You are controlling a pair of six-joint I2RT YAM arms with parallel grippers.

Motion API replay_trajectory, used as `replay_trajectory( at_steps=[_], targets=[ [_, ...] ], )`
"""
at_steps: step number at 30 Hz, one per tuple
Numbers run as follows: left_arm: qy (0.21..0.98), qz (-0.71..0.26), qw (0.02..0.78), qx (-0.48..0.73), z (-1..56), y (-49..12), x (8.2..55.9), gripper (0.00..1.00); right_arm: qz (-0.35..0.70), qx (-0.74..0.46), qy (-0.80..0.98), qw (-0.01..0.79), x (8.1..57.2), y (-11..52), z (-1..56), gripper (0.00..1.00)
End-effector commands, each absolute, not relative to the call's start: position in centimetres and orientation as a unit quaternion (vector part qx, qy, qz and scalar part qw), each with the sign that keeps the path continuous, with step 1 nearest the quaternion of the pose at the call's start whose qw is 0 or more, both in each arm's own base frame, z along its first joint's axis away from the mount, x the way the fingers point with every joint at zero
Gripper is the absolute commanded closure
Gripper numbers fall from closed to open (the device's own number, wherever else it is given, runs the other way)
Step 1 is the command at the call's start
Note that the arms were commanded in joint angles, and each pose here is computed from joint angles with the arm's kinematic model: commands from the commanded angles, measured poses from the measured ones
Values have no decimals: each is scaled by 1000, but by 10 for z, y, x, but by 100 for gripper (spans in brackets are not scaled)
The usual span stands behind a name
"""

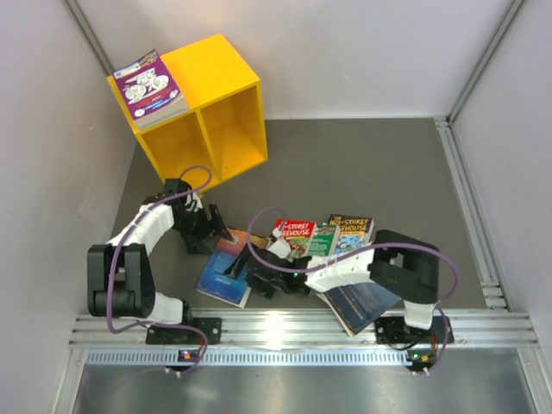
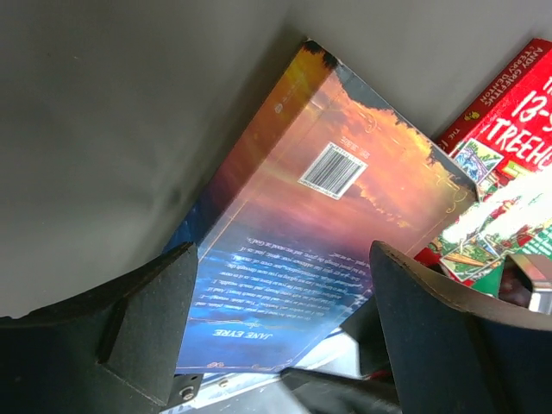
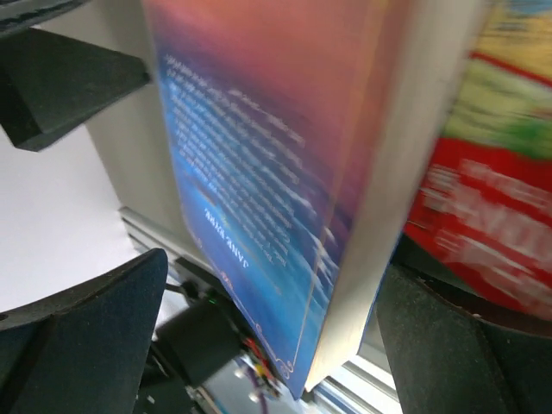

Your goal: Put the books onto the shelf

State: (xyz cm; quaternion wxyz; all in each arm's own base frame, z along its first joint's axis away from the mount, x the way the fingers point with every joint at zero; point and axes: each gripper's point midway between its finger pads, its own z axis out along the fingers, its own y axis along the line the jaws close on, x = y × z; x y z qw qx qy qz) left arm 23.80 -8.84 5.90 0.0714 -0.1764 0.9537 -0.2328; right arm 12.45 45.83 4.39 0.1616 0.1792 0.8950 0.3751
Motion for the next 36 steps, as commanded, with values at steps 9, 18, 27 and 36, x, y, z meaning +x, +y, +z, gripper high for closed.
replay_trajectory(
  at_steps=[9, 18, 27, 36],
  targets=[
    [943, -268, 91, -178, 89, -104, 227, 15, 255, 118, 942, 186, 123, 427, -21, 39],
    [931, -258, 126, -225, 106, -99, 227, 18, 260, 126, 936, 204, 169, 371, 19, 31],
    [955, -84, 149, -242, 107, -41, 255, 15, 247, 71, 957, 134, 147, 377, 4, 0],
    [964, -85, 35, -251, 42, -52, 233, 16, 244, 40, 965, 86, 155, 406, -27, 0]
  ],
)
